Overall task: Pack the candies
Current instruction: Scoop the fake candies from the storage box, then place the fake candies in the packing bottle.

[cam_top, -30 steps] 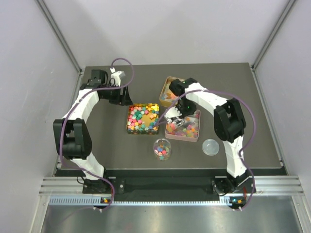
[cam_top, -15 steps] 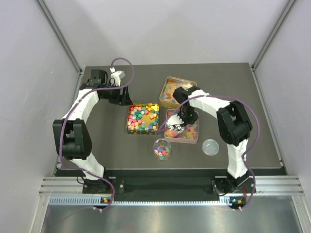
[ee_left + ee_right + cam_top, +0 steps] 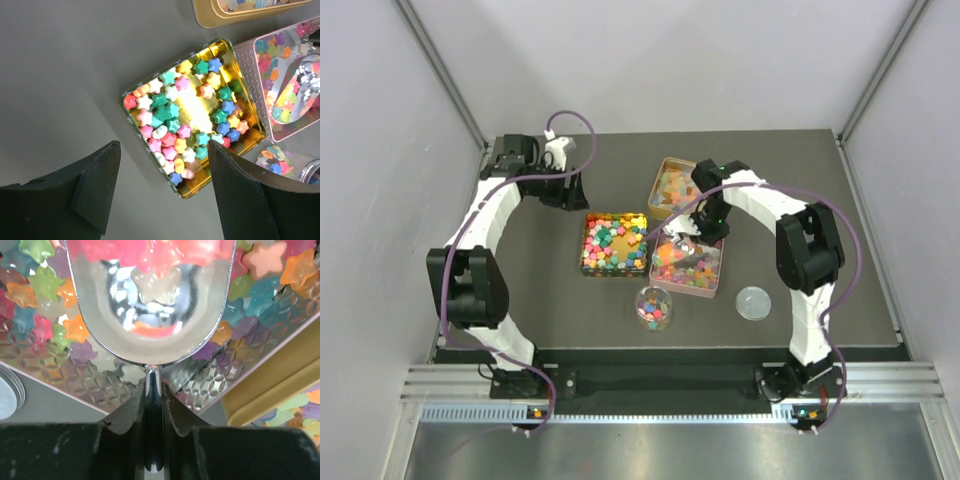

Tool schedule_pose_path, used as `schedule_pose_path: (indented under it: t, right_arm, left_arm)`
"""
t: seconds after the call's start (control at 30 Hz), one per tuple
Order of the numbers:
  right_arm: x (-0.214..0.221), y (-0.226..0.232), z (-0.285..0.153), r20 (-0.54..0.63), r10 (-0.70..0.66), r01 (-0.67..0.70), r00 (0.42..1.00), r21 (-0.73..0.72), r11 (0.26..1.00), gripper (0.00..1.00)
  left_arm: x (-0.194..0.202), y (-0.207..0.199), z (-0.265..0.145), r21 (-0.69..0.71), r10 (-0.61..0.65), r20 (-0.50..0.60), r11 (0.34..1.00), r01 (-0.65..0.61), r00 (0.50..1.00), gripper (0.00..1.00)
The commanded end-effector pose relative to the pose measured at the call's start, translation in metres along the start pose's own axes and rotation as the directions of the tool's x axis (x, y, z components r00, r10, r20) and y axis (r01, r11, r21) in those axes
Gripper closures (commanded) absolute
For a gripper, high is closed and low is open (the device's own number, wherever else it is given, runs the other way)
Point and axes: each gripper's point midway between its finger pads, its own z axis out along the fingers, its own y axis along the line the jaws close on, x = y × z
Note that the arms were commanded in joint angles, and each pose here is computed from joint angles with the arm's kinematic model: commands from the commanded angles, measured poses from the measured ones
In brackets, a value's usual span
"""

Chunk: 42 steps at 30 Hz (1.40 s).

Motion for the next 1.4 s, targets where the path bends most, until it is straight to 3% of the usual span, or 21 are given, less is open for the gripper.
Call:
schedule_pose_path:
  t: [0.0,0.27,0.47,0.77,1.1,1.37]
  right_arm:
    - [-0.020,0.009,-0.009,0.122,-0.007,0.004,0.993,0.024,1.000,1.00]
    - [-0.026,0.015,-0.040,0.155,0.005,-0.027,0.988,0.141,0.990,1.00]
    - [-0.021,0.028,-0.093,0.038,-0.025,0.016,0.999,0.228,0.974,1.00]
    - [-0.021,0.071,-0.135,-0.189,-0.119,0.158,0.975,0.205,0.966,1.00]
    - [-0.064,0.092,-0.122,-0.208,-0.163,0.203,0.965,0.192,0.960,1.00]
    - [-0.064,0.098,-0.108,-0.319,-0.206,0.266,0.925,0.155,0.951,1.00]
  left_arm:
    - [-0.013,0.006,-0.004,-0.030,0.048,0.017,0.998,-0.048,0.999,0.25]
    - [-0.028,0.017,-0.003,-0.071,0.054,0.033,0.996,-0.052,0.998,0.25]
    - [-0.033,0.023,-0.002,-0.100,0.048,0.048,0.994,-0.044,0.998,0.25]
    - [-0.052,0.017,-0.015,-0.113,0.062,0.105,0.992,-0.050,0.993,0.25]
    - [-0.045,-0.007,-0.043,-0.107,0.091,0.147,0.991,-0.075,0.985,0.24]
    - [-0.038,-0.020,-0.056,-0.107,0.081,0.194,0.992,-0.061,0.978,0.24]
